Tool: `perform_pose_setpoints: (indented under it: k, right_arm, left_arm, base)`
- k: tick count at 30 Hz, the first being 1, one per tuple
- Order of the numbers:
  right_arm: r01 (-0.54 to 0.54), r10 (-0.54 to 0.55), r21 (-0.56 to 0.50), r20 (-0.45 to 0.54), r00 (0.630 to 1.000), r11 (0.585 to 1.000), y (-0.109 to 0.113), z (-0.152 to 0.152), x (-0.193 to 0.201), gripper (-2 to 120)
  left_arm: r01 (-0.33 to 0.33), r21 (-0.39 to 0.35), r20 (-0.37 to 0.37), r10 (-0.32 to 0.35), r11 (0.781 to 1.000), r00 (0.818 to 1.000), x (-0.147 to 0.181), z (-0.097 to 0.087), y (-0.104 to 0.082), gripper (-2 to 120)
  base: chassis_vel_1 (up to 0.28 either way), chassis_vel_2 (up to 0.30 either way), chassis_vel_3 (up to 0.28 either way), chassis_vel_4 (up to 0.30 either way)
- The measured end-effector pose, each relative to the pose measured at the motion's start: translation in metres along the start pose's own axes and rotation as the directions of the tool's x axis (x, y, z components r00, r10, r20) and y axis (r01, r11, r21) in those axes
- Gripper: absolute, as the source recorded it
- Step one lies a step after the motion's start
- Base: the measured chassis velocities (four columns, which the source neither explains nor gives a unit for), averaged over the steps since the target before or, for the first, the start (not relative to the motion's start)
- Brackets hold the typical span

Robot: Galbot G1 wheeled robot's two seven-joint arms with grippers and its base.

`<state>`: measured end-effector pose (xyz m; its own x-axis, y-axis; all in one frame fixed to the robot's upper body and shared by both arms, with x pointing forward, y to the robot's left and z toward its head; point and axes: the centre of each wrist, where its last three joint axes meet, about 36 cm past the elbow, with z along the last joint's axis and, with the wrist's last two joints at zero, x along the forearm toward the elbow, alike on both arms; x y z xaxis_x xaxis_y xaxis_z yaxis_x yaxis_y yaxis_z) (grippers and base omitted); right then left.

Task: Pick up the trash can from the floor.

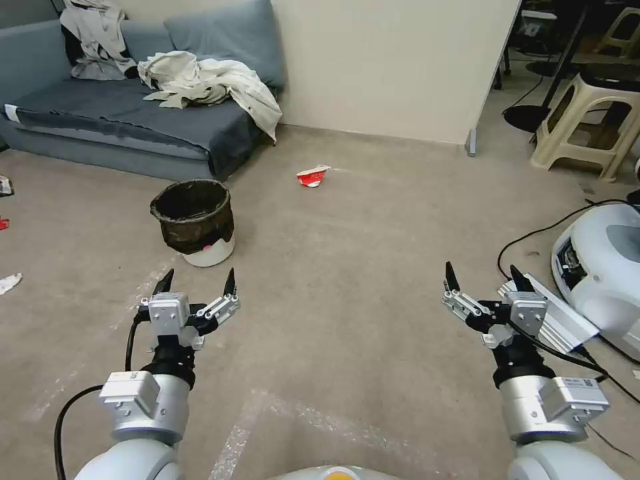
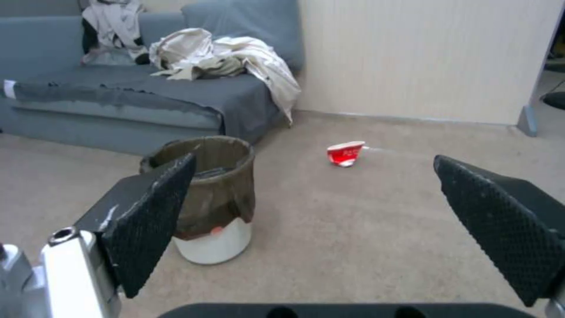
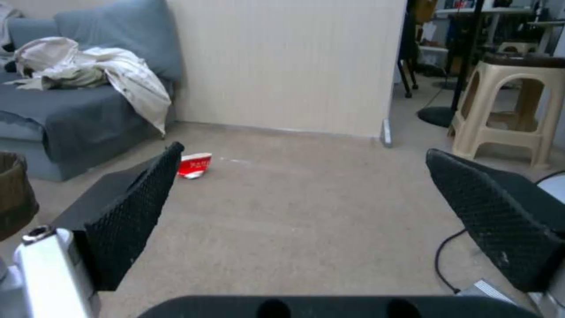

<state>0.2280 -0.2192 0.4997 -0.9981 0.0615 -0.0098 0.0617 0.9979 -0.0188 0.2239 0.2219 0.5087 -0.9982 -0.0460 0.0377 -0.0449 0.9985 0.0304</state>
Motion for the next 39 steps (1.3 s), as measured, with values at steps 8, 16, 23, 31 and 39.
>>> perform_pose_setpoints:
  k: [8, 16, 23, 31, 39]
  right_arm:
    - [-0.006, 0.006, 0.000, -0.003, 1.000, 1.000, -0.0002, 0.0008, -0.0008, 100]
    - [-0.008, 0.008, -0.001, -0.006, 1.000, 1.000, 0.0001, 0.0012, -0.0013, 100]
    - [-0.009, 0.009, -0.001, -0.007, 1.000, 1.000, 0.0000, 0.0012, -0.0015, 100]
    - [-0.011, 0.011, 0.001, -0.013, 1.000, 1.000, -0.0005, 0.0003, -0.0015, 100]
    - [-0.009, 0.009, 0.002, -0.015, 1.000, 1.000, -0.0010, -0.0001, -0.0014, 100]
  left_arm:
    - [0.003, -0.008, 0.004, -0.003, 1.000, 1.000, -0.0007, 0.0003, 0.0001, 100]
    - [0.004, -0.007, 0.009, -0.004, 1.000, 1.000, -0.0014, 0.0003, 0.0003, 100]
    - [0.001, -0.006, 0.010, -0.001, 1.000, 1.000, -0.0017, 0.0004, 0.0003, 100]
    - [-0.001, 0.000, 0.040, 0.001, 1.000, 0.999, -0.0018, 0.0006, 0.0000, 100]
    - [-0.001, 0.000, 0.051, 0.001, 1.000, 0.999, -0.0020, 0.0005, 0.0004, 100]
  base:
    - [0.000, 0.000, 0.000, 0.000]
    - [0.059, 0.061, 0.060, 0.056]
    - [0.083, 0.090, 0.099, 0.101]
    - [0.103, 0.100, 0.106, 0.108]
    - [0.017, 0.032, 0.025, 0.021]
